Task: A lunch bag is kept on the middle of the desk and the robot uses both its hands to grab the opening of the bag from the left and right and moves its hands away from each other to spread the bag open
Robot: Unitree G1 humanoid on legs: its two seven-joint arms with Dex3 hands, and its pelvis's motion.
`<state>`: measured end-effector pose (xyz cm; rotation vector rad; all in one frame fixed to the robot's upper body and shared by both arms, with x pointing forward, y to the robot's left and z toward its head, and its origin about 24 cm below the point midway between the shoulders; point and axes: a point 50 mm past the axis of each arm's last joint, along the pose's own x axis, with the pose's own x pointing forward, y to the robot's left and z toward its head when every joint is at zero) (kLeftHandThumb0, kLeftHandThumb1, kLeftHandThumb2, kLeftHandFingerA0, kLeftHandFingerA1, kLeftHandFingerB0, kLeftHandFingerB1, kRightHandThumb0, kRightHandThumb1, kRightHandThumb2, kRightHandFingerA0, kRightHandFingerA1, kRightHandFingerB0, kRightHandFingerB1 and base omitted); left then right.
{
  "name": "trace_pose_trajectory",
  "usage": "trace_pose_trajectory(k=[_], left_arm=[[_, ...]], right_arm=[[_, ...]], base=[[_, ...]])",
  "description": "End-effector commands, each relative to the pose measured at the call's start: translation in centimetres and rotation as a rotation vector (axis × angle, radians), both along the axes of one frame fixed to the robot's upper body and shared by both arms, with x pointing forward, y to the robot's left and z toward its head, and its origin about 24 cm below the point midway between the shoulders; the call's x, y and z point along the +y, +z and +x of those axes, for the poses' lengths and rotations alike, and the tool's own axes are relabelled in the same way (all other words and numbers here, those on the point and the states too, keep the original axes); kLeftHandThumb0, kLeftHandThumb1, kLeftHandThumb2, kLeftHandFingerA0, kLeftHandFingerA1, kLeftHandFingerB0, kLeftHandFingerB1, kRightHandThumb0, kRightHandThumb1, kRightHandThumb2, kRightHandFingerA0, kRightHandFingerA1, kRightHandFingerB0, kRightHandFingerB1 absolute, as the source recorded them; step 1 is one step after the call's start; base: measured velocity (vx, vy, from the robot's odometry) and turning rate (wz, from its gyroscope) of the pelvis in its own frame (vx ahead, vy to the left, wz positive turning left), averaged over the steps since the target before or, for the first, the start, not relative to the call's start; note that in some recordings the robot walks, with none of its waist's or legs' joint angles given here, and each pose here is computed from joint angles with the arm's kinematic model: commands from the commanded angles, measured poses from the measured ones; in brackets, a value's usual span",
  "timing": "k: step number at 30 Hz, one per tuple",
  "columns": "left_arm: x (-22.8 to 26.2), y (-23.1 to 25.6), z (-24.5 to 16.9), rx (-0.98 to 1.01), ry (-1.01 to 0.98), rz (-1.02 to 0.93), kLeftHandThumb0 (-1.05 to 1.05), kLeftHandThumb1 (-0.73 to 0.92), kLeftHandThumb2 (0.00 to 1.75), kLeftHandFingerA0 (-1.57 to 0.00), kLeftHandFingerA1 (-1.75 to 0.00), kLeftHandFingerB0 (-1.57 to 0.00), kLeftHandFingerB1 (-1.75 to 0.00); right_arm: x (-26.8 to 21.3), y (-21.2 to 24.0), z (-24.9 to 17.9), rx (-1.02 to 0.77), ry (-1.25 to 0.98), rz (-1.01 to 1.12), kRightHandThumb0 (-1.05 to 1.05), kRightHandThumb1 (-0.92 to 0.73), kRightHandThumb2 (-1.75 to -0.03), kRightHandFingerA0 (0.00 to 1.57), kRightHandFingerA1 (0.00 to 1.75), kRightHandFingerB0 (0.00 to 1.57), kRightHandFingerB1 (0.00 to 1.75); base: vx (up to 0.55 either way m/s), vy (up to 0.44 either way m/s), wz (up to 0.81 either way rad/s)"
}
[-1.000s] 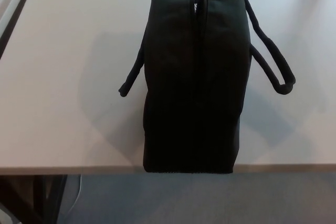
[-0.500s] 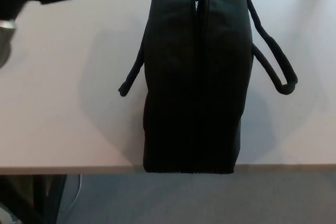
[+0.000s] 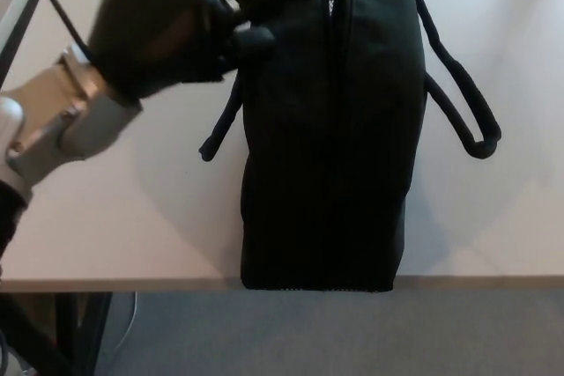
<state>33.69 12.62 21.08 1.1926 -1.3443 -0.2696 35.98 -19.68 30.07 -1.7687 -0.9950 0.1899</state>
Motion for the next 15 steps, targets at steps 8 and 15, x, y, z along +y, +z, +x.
trace_pose_trajectory(k=[8,15], left_arm=[[-2.3,-3.5,-0.5,-0.222,-0.152,0.204,-0.07,0.56,0.62,-0.58,-0.40,-0.39,-0.36],[-1.8,-3.3,-0.4,-0.256,-0.166,0.197,-0.01,0.55,0.62,-0.57,-0.40,-0.40,-0.36]], right_arm=[[4.3,-4.3,1.6,0.029,0.087,-0.311,-0.41,-0.61,-0.59,0.51,0.40,0.11,0.25],[5.3,-5.3,1.7,0.061,0.112,-0.375,-0.40,-0.63,-0.63,0.46,0.40,0.07,0.19]], base=[[0.00,0.000,0.00],[0.00,0.000,0.00]])
